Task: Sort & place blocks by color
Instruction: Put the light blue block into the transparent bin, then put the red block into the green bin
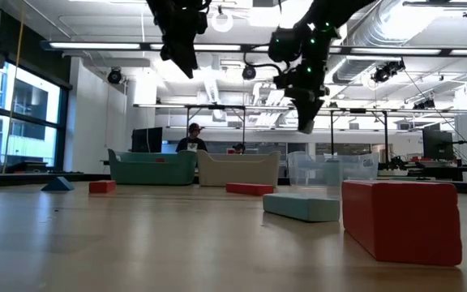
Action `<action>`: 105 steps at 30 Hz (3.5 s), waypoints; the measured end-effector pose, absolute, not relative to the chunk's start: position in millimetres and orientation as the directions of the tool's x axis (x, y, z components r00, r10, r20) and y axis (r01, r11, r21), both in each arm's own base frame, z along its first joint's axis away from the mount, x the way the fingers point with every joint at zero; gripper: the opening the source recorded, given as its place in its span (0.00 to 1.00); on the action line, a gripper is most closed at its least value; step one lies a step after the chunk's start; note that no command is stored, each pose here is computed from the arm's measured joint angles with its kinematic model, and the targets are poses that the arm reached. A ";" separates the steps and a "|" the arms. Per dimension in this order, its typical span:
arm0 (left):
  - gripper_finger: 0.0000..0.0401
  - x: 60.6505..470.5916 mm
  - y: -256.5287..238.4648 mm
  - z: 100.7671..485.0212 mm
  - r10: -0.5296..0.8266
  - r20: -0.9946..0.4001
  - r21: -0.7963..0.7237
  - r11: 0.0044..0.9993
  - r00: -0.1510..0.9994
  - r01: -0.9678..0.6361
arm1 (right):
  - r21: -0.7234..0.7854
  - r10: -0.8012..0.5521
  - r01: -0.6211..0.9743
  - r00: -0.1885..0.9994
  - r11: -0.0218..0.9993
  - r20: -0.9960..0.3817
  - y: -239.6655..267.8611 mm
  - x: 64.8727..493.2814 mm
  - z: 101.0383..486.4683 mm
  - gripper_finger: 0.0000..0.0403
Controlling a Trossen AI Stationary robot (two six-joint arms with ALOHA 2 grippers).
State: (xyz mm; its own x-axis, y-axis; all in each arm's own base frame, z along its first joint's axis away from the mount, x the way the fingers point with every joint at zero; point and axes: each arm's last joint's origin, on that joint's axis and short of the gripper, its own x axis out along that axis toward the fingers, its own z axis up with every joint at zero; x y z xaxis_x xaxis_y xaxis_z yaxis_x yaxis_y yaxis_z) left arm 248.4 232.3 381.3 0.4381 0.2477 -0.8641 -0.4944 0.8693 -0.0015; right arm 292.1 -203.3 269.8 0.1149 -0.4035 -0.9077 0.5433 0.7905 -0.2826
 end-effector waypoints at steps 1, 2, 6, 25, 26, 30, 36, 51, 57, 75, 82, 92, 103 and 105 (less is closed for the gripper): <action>0.33 248.4 232.3 381.4 0.247 -0.864 -0.003 0.868 0.438 -0.496 | -0.271 -0.398 0.559 0.117 0.784 -0.910 -209.4 288.3 269.6 0.27; 0.33 248.4 232.3 381.4 0.248 -0.864 -0.003 0.868 0.438 -0.497 | -0.253 -0.387 0.575 0.122 0.778 -0.914 -215.6 283.8 269.3 0.27; 0.33 248.5 232.4 381.4 0.248 -0.863 -0.007 0.864 0.439 -0.504 | -0.181 -0.348 0.654 0.135 0.735 -0.928 -237.1 266.1 268.7 0.27; 0.33 250.4 234.0 382.8 0.265 -0.849 -0.010 0.857 0.457 -0.515 | -0.030 -0.270 0.843 0.138 0.537 -0.953 -282.1 228.9 242.3 0.27; 0.33 250.2 234.0 382.9 0.266 -0.849 -0.010 0.857 0.457 -0.516 | -0.030 -0.261 0.842 0.133 0.538 -0.956 -281.8 228.9 238.5 0.27; 0.33 250.3 234.1 382.8 0.266 -0.849 -0.010 0.857 0.457 -0.516 | -0.034 -0.233 0.832 0.115 0.553 -0.966 -279.7 227.3 222.6 0.27; 0.33 250.3 234.1 382.8 0.266 -0.849 -0.008 0.858 0.457 -0.514 | -0.065 -0.218 0.833 0.068 0.549 -0.973 -274.2 221.2 202.1 0.27; 0.33 250.3 234.1 382.9 0.266 -0.848 -0.008 0.858 0.458 -0.514 | -0.122 -0.216 0.844 -0.007 0.523 -0.976 -267.4 213.1 182.4 0.31; 0.33 250.3 234.1 382.9 0.266 -0.848 -0.008 0.858 0.458 -0.513 | -0.121 -0.215 0.844 -0.007 0.523 -0.977 -267.9 212.4 182.4 0.37; 0.41 248.8 235.9 382.5 0.328 -0.855 0.062 0.833 0.402 -0.549 | -0.097 -0.189 0.858 0.000 0.504 -0.982 -267.1 212.8 189.0 0.38; 0.52 247.9 236.1 382.1 0.345 -0.859 0.001 0.741 0.378 -0.672 | -0.063 -0.204 0.871 0.043 0.487 -0.978 -275.0 220.3 220.3 0.38; 0.51 241.6 231.1 375.2 0.283 -0.907 -0.104 0.565 0.311 -0.819 | -0.047 -0.278 0.874 0.102 0.483 -0.955 -285.0 228.5 270.4 0.38; 0.49 247.6 221.6 342.7 0.193 -0.956 -0.142 0.354 0.221 -0.924 | -0.074 -0.380 0.817 0.184 0.572 -0.907 -291.6 233.8 316.8 0.38; 0.49 250.2 217.4 333.1 0.181 -0.965 -0.126 0.309 0.189 -0.943 | -0.090 -0.397 0.797 0.196 0.598 -0.897 -292.4 234.3 323.6 0.38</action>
